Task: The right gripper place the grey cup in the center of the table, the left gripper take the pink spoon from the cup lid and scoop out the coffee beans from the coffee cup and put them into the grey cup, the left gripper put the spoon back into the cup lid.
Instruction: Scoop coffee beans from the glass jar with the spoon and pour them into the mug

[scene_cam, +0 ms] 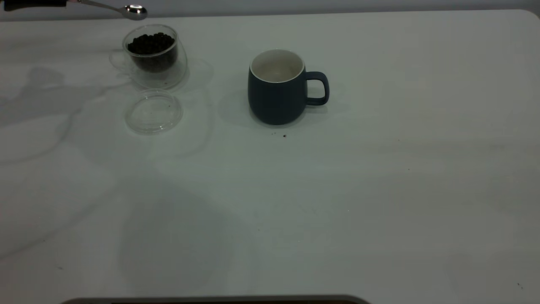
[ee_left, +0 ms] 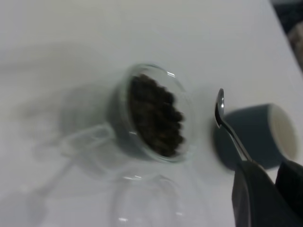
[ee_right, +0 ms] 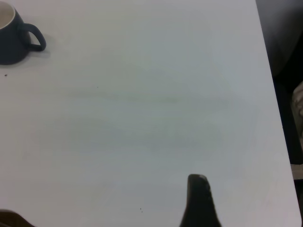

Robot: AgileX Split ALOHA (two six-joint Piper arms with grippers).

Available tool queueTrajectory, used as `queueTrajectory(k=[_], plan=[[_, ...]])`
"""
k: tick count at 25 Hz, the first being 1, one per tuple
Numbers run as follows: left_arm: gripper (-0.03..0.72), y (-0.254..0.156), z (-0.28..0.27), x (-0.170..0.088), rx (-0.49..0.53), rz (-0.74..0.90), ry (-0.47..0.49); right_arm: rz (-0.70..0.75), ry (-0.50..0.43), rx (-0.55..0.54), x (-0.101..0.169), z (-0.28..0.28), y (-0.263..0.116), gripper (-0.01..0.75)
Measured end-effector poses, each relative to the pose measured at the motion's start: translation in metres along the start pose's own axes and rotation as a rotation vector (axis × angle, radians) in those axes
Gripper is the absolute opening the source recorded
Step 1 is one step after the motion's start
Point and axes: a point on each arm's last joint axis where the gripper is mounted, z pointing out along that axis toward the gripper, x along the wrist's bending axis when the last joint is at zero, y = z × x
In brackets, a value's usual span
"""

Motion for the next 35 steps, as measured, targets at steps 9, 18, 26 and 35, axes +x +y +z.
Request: queueTrajectory(k=[9, 18, 26, 35], plan=[[0.114, -0.015, 0.033, 0.022, -0.018, -0.012, 0.071, 0.000, 0.000, 0.000, 0.000, 0.000, 0.000, 0.573], [0.114, -0.027, 0.053, 0.028, 0.010, -0.030, 0.062, 0.000, 0.000, 0.000, 0.000, 0.000, 0.000, 0.573], [0.114, -0.028, 0.054, 0.028, 0.013, -0.063, 0.053, 0.000, 0.000, 0.000, 0.000, 0.000, 0.000, 0.573], [0.114, -0.037, 0.060, 0.034, 0.025, -0.172, 0.031, 0.000, 0.000, 0.000, 0.000, 0.000, 0.000, 0.573]])
